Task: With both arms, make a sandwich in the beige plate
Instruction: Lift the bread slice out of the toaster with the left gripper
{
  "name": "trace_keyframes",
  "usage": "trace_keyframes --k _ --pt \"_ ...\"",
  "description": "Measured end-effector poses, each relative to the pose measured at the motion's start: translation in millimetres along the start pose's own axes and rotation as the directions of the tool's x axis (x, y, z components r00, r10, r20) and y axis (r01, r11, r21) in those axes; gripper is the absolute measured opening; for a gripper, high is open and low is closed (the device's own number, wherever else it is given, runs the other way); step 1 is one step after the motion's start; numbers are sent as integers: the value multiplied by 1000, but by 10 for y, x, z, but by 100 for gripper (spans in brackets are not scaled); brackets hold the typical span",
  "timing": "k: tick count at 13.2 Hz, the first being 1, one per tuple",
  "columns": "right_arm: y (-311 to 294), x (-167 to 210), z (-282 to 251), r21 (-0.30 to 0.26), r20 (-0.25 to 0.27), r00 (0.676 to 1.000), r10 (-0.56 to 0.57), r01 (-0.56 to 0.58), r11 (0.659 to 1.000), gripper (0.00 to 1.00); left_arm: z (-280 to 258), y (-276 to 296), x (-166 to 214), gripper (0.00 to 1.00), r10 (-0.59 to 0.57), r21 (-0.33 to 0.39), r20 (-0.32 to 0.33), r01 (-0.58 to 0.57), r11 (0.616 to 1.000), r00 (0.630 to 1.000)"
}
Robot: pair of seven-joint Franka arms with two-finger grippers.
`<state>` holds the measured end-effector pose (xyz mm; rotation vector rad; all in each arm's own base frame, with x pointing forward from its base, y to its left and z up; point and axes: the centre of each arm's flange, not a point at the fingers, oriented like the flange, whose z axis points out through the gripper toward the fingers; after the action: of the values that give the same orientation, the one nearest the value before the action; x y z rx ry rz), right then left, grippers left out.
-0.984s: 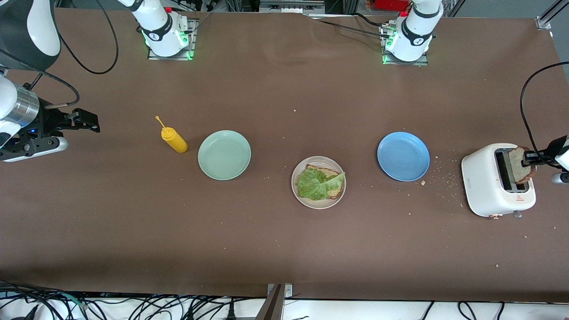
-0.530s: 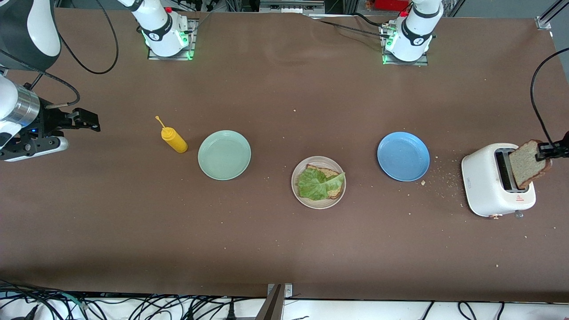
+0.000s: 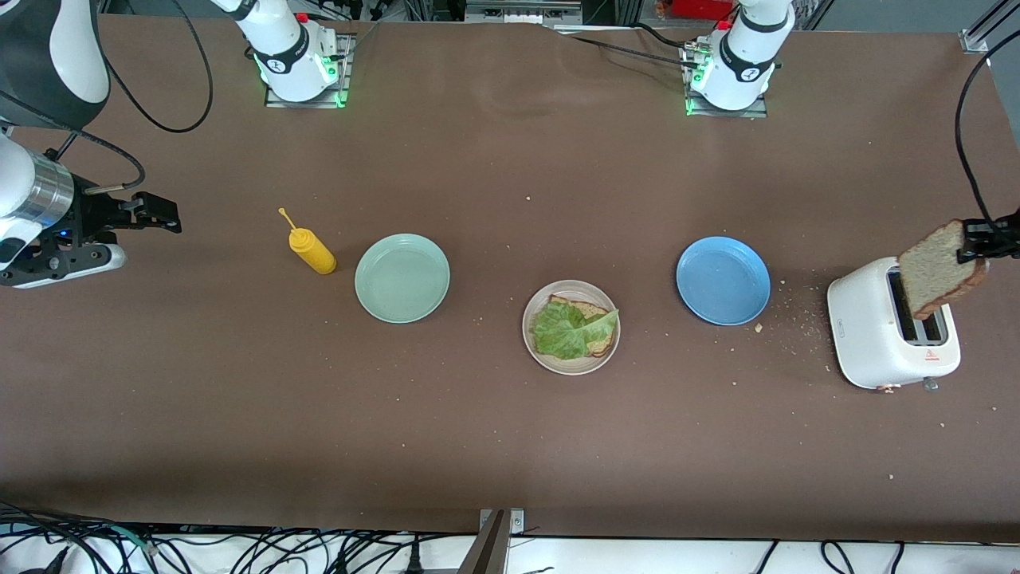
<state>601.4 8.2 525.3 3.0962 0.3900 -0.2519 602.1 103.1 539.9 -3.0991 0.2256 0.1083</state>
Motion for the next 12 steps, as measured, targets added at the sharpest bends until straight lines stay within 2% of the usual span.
trace_keyframes --k 4,6,8,12 --pt "10 -3 2 0 1 1000 2 -2 1000 100 -67 915 161 8 11 -39 11 -11 999 1000" --pt "26 -7 4 1 1 1000 4 -4 1000 100 -105 1425 199 8 -23 -138 15 25 990 1000" --pt "34 -9 5 1 1 1000 6 -6 1000 100 -66 1763 226 8 -49 -256 48 59 965 998" --pt "42 -11 9 2 2 1000 8 -8 1000 100 276 2250 401 8 -21 -492 145 91 866 989"
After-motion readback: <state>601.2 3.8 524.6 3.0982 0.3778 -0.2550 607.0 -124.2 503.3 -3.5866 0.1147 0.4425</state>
